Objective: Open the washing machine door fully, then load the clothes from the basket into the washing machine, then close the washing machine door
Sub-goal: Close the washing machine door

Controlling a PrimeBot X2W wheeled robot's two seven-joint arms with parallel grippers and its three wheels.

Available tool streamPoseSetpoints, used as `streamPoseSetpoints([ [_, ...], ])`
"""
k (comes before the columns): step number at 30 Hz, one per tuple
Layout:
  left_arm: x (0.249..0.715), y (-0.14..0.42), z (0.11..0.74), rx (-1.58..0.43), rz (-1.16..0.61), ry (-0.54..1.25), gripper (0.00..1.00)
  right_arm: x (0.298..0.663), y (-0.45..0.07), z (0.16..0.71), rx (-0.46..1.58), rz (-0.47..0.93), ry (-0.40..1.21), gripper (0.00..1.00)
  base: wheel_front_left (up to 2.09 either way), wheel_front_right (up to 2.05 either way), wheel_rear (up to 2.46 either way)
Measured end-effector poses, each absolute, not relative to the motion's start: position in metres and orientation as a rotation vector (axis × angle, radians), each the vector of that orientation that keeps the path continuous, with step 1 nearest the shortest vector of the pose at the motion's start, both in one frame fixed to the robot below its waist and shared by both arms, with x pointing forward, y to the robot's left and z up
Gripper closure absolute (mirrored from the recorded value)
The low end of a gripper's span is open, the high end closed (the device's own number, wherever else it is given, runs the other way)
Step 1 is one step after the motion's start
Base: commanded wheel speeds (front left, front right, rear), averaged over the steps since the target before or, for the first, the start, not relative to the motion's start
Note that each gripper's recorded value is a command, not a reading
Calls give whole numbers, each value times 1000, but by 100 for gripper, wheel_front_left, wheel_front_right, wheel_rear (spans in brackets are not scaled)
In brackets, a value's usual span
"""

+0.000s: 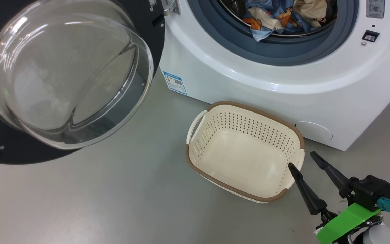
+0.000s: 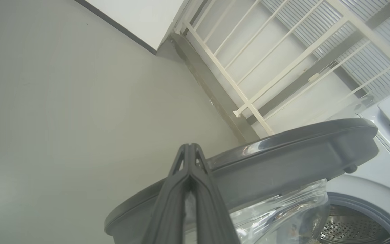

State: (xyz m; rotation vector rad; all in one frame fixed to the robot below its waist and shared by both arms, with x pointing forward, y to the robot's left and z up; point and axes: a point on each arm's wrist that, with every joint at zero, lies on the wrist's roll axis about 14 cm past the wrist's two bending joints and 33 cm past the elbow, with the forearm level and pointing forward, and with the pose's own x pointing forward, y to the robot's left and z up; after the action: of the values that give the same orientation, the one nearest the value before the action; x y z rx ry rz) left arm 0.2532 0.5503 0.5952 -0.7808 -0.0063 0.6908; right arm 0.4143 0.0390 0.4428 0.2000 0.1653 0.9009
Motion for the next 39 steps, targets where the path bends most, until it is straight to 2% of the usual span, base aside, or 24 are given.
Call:
streamPoseSetpoints([
  [17, 282, 543, 578, -779, 688, 19, 100, 420, 28, 426, 191, 897, 200, 0, 0, 0, 0],
  [39, 290, 532, 576, -817, 621, 85, 100, 426, 25, 432, 183, 890, 178, 0, 0, 0, 0],
])
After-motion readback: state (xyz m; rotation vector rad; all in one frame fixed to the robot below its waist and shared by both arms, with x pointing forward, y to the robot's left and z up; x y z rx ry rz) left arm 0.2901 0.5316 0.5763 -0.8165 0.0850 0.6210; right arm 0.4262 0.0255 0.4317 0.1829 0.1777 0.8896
